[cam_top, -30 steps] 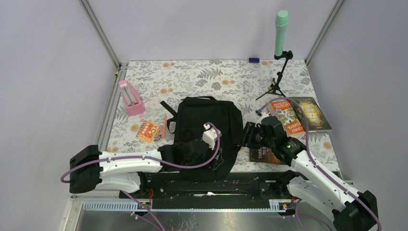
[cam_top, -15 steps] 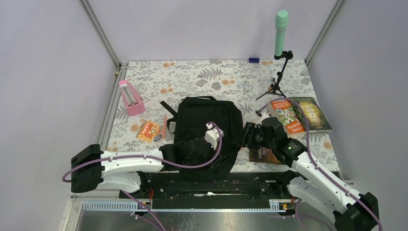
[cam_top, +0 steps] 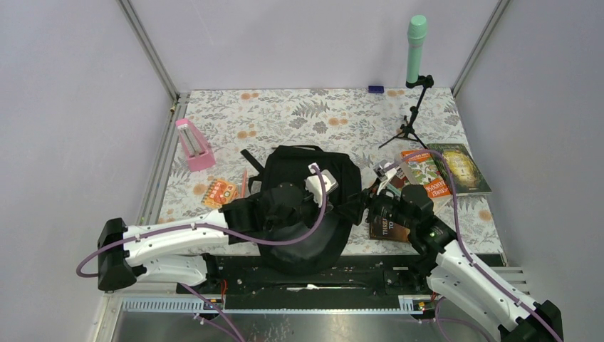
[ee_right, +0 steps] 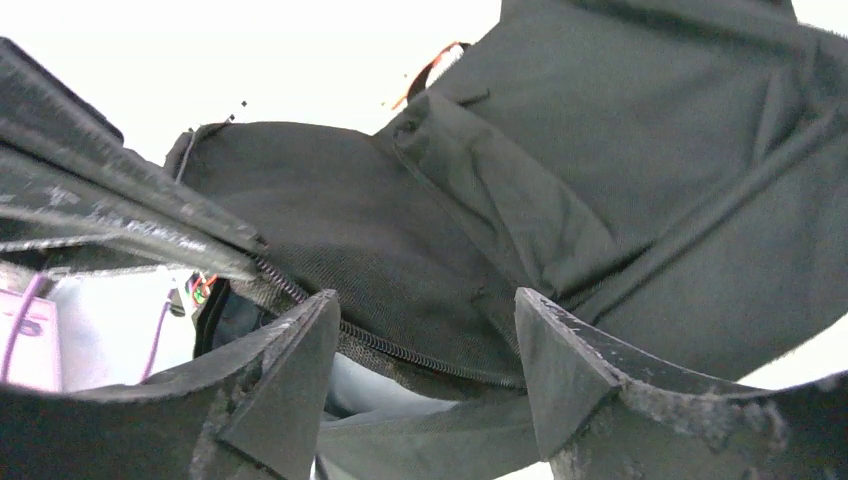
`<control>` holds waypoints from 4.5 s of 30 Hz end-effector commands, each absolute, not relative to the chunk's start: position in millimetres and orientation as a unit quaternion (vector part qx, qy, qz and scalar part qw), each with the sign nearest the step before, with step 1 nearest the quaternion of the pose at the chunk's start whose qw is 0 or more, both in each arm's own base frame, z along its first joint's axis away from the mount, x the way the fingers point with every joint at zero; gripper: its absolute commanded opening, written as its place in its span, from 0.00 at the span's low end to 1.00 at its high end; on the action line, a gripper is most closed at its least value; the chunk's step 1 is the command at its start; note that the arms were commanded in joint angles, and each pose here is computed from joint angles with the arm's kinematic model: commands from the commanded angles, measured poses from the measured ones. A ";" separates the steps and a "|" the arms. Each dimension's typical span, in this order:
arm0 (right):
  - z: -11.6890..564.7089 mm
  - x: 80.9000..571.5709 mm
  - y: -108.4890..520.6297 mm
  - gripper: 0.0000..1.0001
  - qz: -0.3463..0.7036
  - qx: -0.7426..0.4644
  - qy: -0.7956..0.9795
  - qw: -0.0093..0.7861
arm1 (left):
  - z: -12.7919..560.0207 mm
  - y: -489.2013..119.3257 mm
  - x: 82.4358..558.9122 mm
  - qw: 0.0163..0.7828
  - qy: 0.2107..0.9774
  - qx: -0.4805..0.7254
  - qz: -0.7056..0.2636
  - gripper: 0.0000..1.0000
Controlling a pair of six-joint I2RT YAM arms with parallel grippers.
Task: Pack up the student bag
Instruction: Pick up the book from the center of the board.
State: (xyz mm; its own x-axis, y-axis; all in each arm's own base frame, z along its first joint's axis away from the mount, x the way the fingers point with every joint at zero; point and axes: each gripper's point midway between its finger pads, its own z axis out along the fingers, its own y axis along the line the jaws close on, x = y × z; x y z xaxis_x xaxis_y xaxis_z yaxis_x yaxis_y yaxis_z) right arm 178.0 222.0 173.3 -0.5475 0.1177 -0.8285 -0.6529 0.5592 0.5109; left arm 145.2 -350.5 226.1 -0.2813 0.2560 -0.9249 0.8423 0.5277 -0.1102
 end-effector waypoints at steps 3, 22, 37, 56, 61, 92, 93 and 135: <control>226.3 173.3 238.8 0.77 0.455 -0.300 0.636 0.546 | 276.6 -347.0 159.7 0.517 0.695 0.397 -0.303 0.00; 207.6 181.7 265.4 0.81 0.415 -0.380 0.633 0.532 | 281.9 -357.1 165.5 0.495 0.692 0.416 -0.321 0.00; 222.2 209.0 258.6 0.00 0.375 -0.324 0.646 0.580 | 289.7 -290.1 161.6 0.470 0.739 0.418 -0.240 0.99; 220.4 210.5 241.4 0.00 0.353 -0.291 0.661 0.595 | 212.1 -253.4 195.9 0.373 0.807 0.433 -0.149 0.68; 221.3 217.1 231.7 0.00 0.337 -0.259 0.675 0.603 | 210.7 -258.5 191.4 0.365 0.801 0.446 -0.164 0.07; 182.6 226.9 9.7 1.00 0.054 0.248 0.813 0.524 | 222.1 -269.7 247.5 0.388 0.835 0.322 -0.220 0.00; 179.2 228.5 2.3 1.00 0.060 0.277 0.804 0.522 | 222.1 -271.0 246.8 0.386 0.834 0.323 -0.223 0.00; 67.9 273.4 -220.9 0.96 0.119 0.631 0.588 0.492 | 238.1 -266.0 245.0 0.403 0.822 0.337 -0.219 0.00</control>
